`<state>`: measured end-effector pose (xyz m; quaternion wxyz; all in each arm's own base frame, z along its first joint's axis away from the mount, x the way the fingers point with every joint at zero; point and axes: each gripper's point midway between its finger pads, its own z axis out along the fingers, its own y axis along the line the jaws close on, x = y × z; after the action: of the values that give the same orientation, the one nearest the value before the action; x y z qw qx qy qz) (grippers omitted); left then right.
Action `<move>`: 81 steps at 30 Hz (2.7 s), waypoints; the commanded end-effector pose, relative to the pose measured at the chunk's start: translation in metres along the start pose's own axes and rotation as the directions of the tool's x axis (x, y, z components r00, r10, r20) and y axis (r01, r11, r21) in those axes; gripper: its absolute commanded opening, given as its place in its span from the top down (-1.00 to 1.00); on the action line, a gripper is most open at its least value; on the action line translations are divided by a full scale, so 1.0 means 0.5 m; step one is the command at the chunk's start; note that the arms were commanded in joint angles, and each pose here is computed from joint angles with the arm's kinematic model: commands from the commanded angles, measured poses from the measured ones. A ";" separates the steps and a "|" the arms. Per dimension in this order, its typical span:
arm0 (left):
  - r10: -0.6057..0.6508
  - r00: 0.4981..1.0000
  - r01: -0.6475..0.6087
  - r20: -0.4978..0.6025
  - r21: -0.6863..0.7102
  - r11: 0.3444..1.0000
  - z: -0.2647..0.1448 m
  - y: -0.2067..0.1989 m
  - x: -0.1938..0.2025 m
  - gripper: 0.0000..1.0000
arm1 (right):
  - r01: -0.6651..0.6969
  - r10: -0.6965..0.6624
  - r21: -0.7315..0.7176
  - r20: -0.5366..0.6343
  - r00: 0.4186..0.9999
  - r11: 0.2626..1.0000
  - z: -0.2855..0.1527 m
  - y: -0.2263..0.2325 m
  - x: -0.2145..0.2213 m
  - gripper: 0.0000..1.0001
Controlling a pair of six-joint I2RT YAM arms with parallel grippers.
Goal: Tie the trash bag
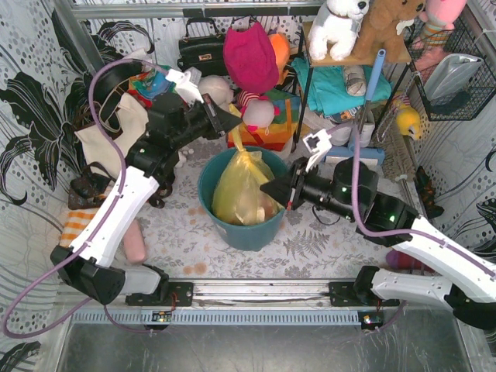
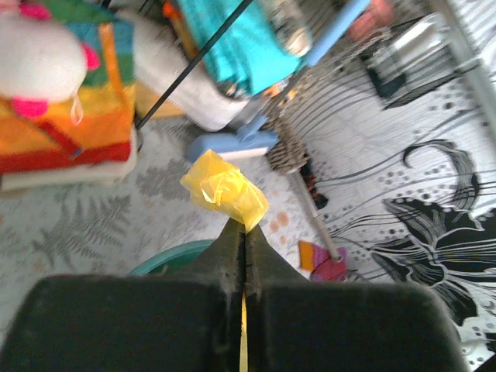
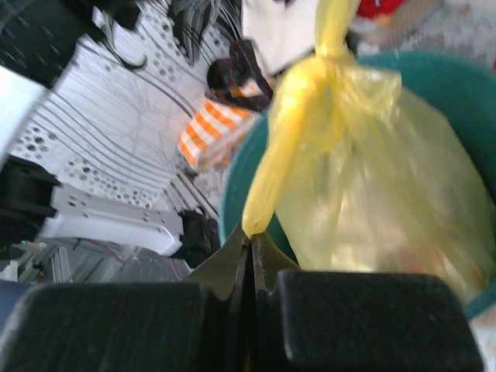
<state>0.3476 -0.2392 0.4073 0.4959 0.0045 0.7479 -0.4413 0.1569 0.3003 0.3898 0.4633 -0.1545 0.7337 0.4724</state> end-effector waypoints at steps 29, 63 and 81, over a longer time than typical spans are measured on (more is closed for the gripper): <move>-0.010 0.996 -0.005 -0.086 -0.175 0.985 0.031 0.126 0.086 0.93 | -0.134 0.137 0.035 -0.101 0.985 0.990 -0.028 -0.049 0.114 1.00; 0.461 0.814 -0.014 0.353 -0.783 0.622 -0.266 0.366 -0.036 -0.96 | 0.130 -0.266 0.735 0.070 0.961 0.665 -0.050 -0.408 -0.088 -0.94; 0.543 0.831 -0.064 0.116 -0.951 0.301 -0.313 0.699 0.212 -0.96 | 0.205 -0.343 0.975 -0.164 0.925 0.089 -0.329 -0.876 0.175 -0.94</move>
<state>0.3231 0.0220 0.1134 0.5967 -0.2114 0.7594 0.1502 0.2939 -0.0214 0.0732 0.4883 0.0664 0.8545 -0.1640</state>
